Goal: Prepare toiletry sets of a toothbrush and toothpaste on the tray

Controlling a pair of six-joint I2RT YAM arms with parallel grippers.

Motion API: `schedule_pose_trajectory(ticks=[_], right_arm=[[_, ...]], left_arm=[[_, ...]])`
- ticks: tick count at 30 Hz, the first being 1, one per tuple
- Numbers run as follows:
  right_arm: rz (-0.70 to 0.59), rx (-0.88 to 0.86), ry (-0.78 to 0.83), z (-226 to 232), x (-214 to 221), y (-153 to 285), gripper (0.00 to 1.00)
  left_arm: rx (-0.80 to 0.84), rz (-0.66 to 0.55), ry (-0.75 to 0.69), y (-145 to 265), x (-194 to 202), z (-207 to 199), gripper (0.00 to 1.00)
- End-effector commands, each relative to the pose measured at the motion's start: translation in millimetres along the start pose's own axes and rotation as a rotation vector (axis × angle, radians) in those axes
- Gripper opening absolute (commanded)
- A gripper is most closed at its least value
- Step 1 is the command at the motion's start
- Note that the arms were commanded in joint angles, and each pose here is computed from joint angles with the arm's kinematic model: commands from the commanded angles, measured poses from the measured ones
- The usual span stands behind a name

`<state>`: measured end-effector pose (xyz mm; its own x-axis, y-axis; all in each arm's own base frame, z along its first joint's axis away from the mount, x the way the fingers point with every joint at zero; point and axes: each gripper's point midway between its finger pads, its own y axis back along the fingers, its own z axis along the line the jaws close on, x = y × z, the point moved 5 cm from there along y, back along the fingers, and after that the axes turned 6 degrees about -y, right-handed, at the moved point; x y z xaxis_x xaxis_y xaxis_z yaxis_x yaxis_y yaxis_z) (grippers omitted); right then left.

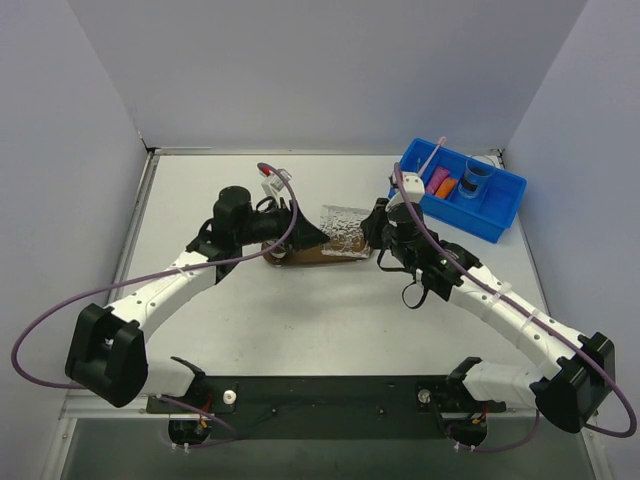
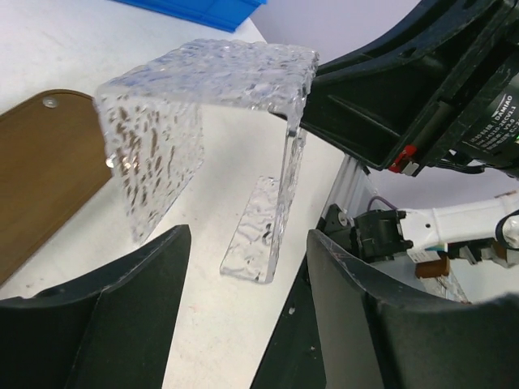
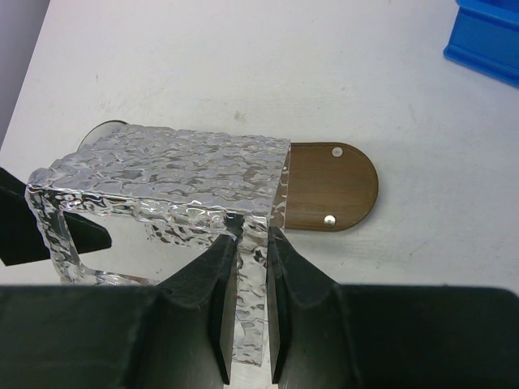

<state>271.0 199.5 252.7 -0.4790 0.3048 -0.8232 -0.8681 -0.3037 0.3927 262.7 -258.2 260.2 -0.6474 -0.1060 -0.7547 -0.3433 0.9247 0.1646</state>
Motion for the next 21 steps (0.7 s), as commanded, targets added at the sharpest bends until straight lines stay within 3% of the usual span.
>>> schedule_pose_trajectory(ticks=[1,8,12,21], right_arm=[[-0.046,0.004,-0.024,-4.8,-17.2,-3.0,0.0],[0.073,0.047,0.012,-11.6,-4.1,-13.5,0.0],[0.166,0.058,0.035,-6.7,2.6,-29.3,0.0],[0.306,0.086,0.04,3.3,0.0,-60.8,0.0]], left_arm=[[-0.073,-0.089,-0.166,18.5,-34.8,-13.8,0.7],[-0.301,-0.256,-0.319,66.0,-70.4,-10.4,0.7],[-0.437,-0.312,-0.272,89.1,-79.5,8.7,0.7],[-0.537,-0.349,-0.253,109.2,-89.6,22.9,0.7]])
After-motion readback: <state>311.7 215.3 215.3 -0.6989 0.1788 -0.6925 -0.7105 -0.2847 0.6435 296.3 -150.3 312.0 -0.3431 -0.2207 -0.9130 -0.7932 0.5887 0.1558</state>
